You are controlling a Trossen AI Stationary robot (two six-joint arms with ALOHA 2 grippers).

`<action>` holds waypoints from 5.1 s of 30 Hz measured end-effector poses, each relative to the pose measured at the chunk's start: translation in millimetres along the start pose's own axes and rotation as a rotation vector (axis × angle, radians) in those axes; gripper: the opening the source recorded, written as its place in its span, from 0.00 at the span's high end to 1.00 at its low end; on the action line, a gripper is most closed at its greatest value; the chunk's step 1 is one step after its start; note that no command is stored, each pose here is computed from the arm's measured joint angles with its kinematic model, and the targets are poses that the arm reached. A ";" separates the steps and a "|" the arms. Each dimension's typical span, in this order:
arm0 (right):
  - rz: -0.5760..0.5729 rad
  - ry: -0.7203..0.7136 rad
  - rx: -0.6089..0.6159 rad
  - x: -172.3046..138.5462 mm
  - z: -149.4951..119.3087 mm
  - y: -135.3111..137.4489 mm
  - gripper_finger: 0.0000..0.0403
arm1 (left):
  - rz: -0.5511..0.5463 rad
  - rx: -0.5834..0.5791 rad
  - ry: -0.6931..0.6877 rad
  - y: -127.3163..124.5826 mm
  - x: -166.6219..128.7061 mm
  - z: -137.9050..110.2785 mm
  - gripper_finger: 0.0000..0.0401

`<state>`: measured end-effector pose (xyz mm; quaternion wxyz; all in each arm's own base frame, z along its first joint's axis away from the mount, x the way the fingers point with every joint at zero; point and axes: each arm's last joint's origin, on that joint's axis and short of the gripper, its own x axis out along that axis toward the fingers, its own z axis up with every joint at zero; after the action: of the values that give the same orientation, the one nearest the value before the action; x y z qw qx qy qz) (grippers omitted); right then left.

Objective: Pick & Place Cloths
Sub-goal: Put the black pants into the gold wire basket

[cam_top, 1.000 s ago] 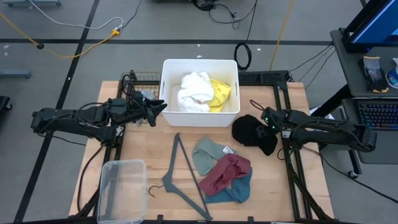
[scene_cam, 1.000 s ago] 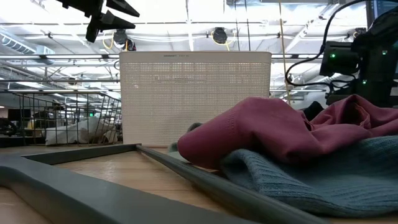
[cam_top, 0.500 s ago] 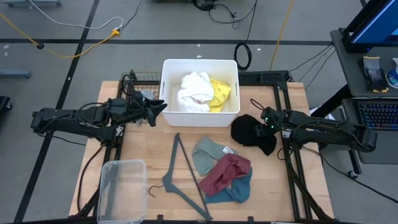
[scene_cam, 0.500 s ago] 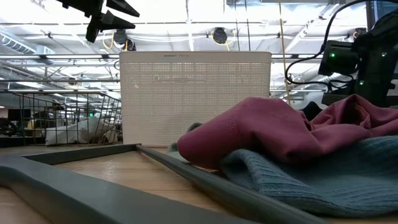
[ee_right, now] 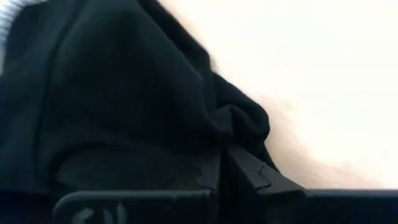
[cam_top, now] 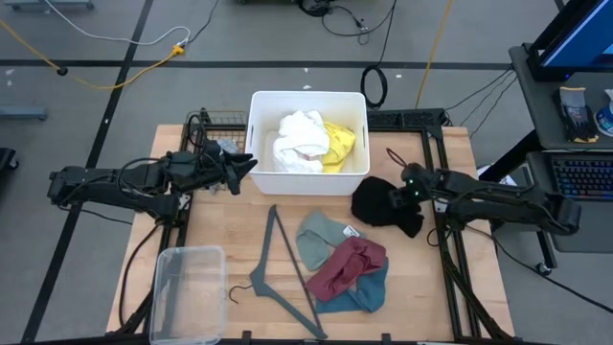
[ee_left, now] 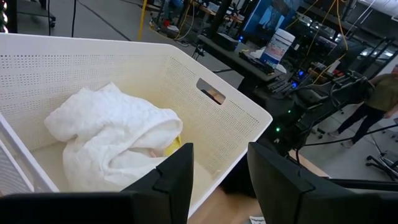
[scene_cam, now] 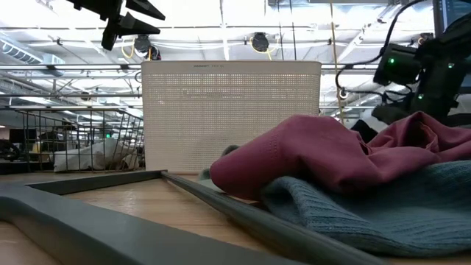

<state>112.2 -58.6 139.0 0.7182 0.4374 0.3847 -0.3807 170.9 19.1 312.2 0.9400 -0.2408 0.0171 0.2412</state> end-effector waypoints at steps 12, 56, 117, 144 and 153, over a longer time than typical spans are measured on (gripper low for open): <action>0.215 -0.236 -0.055 -50.8 26.8 27.4 1.00 | -0.002 -0.028 -0.001 -0.2 0.0 0.1 0.62; 1.399 -0.431 -0.323 -176.1 70.8 171.4 1.00 | -0.478 -0.021 -0.301 -78.9 73.4 -0.1 0.53; 1.508 -0.349 -0.319 -156.2 67.6 198.1 1.00 | -0.438 0.118 -0.008 -147.6 199.1 -24.4 0.31; 1.614 -0.155 -0.553 -159.1 67.0 192.2 0.83 | -0.412 0.134 0.259 -146.6 145.7 -0.3 0.99; 1.623 -0.156 -0.605 -158.8 68.2 190.7 0.80 | -0.204 0.141 0.209 -144.4 59.9 41.0 1.00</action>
<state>229.9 -25.5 365.5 0.8775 0.3395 -0.0116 0.3385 287.0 -46.2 403.8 0.9672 -0.1986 0.1070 0.1166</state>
